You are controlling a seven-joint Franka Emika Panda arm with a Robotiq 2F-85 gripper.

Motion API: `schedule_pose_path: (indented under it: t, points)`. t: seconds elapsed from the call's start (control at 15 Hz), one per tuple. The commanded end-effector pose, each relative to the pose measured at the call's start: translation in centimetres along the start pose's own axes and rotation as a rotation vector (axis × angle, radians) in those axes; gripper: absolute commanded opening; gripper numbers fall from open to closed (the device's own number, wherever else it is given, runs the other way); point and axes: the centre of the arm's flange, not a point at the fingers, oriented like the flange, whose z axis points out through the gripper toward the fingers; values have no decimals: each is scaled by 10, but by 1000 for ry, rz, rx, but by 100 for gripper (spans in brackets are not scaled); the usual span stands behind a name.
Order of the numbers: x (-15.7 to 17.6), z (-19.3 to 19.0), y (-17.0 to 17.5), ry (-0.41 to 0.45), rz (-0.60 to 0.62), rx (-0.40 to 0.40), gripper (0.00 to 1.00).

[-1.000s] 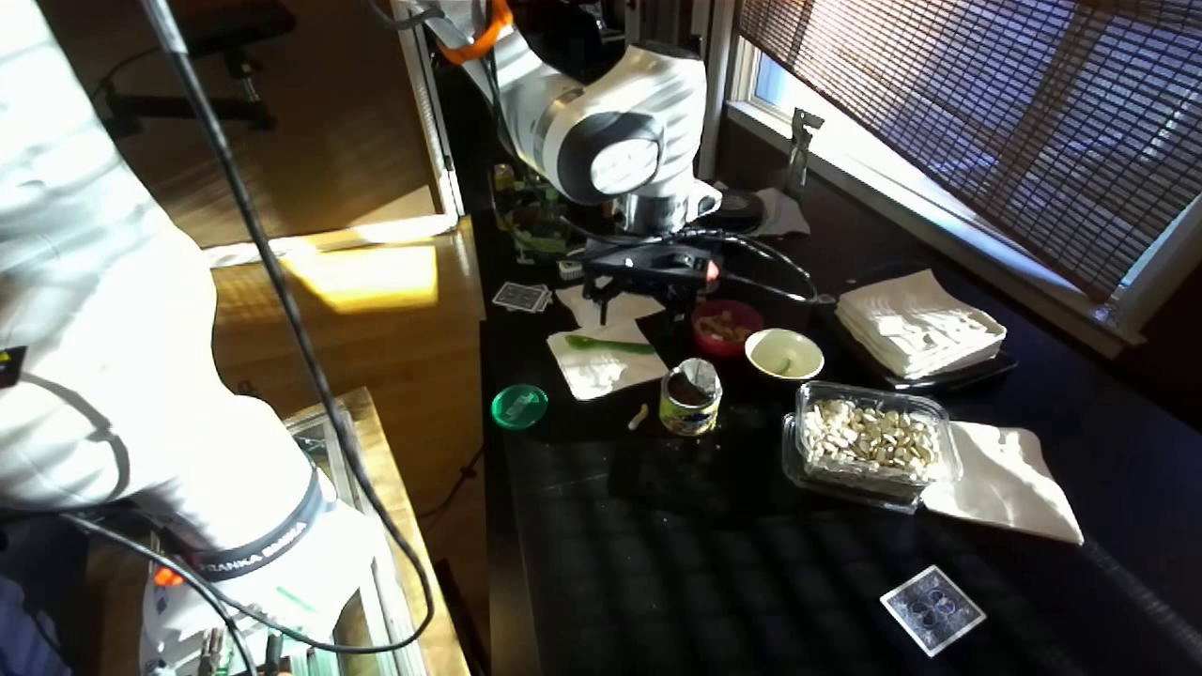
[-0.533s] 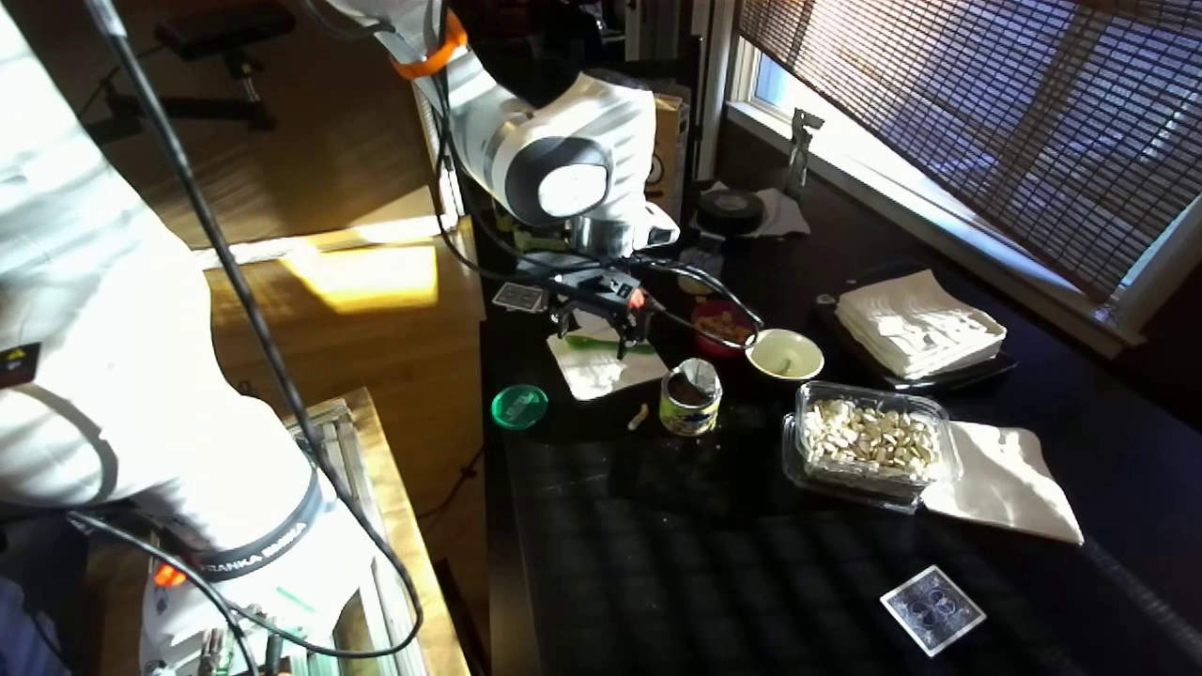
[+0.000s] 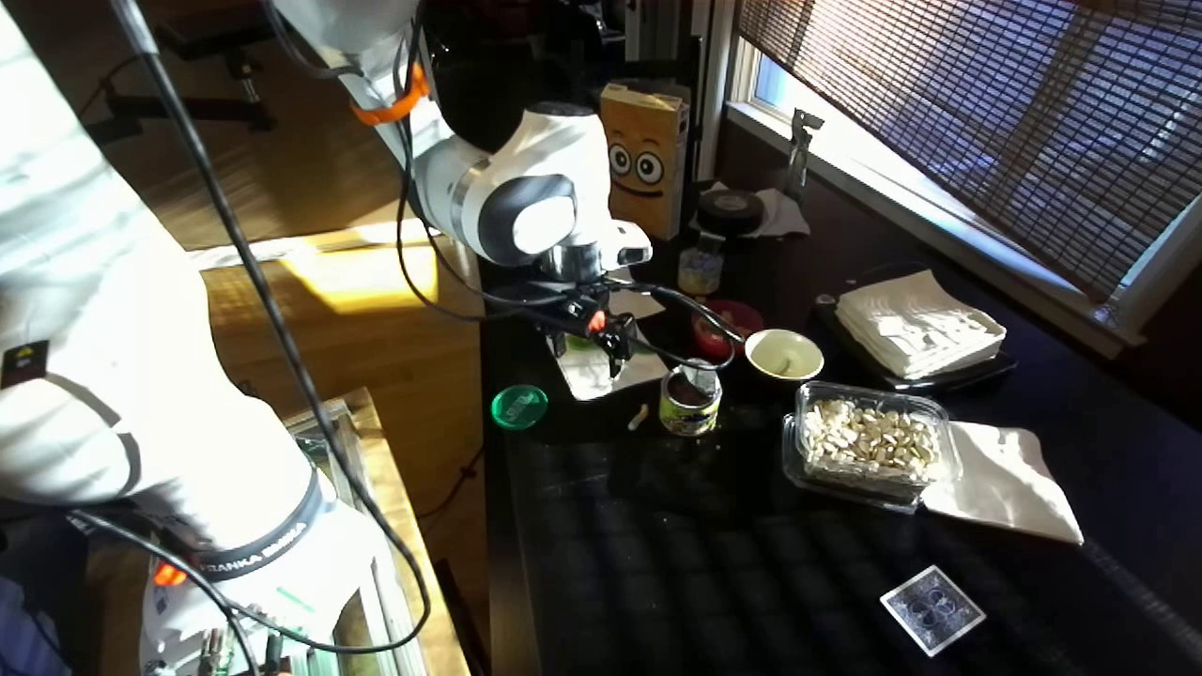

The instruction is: Put the orange and blue objects in the black and white bowl.

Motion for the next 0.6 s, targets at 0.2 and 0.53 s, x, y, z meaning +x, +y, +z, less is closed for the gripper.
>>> schedule_pose_path:
  t: [0.2, 0.53]
  points:
    - [-18, 25, 21, 154, -15, -54, 100]
    - [-22, 51, 37, 131, 64, 6, 100]
